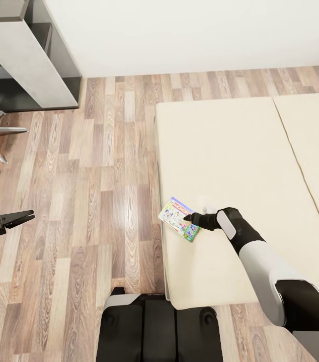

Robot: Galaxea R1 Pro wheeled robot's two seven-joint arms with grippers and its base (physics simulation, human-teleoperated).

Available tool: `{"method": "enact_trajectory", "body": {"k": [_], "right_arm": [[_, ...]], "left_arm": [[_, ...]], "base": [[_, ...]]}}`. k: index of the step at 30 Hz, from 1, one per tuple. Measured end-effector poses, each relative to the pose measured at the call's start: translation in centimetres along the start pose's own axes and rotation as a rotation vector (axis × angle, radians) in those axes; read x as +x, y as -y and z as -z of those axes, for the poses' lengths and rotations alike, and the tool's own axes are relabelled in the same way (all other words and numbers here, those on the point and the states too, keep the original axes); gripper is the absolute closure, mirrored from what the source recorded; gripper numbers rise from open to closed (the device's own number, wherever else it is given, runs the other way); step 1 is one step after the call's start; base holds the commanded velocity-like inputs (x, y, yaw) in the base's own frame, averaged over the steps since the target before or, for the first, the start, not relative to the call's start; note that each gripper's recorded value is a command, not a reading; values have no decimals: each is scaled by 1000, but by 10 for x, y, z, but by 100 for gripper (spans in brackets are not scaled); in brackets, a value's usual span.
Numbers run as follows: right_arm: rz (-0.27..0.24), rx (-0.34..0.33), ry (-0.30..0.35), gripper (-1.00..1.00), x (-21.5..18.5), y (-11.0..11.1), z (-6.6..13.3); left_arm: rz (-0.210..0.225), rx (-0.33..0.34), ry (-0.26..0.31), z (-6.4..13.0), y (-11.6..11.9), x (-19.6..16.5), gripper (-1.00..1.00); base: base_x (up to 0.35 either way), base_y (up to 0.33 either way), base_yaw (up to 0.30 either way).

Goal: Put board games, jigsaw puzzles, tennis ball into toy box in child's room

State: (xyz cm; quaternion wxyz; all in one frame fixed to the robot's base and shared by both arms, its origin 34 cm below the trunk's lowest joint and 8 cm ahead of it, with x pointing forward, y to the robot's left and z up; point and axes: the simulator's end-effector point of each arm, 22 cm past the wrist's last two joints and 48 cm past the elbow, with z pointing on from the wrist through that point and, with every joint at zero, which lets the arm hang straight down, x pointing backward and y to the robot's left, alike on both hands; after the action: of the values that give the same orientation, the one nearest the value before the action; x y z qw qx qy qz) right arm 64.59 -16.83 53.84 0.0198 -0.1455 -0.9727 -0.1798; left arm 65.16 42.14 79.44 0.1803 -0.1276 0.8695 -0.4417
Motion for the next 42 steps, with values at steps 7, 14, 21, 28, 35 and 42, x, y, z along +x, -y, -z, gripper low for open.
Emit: {"method": "enact_trajectory", "body": {"k": [7, 14, 21, 28, 35, 42], "right_arm": [[1, -1, 4, -100, -2, -2, 2], [3, -2, 5, -100, -2, -2, 3], [3, -3, 4, -100, -2, -3, 3], [5, -3, 8, -100, -3, -4, 4], [6, -3, 8, -100, -4, -4, 5], [5, -4, 8, -100, -4, -5, 5]], "left_arm": [[-3, 2, 3, 1, 2, -1, -100], [-4, 2, 3, 1, 3, -2, -100], [-5, 2, 4, 1, 3, -2, -100], [-7, 3, 7, 2, 4, -3, -100], [-8, 4, 6, 2, 5, -3, -100], [-8, 4, 6, 2, 5, -3, -100]], "base": [[0, 0, 0], [0, 0, 0], [0, 0, 0], [0, 0, 0], [0, 0, 0], [0, 0, 0]]}}
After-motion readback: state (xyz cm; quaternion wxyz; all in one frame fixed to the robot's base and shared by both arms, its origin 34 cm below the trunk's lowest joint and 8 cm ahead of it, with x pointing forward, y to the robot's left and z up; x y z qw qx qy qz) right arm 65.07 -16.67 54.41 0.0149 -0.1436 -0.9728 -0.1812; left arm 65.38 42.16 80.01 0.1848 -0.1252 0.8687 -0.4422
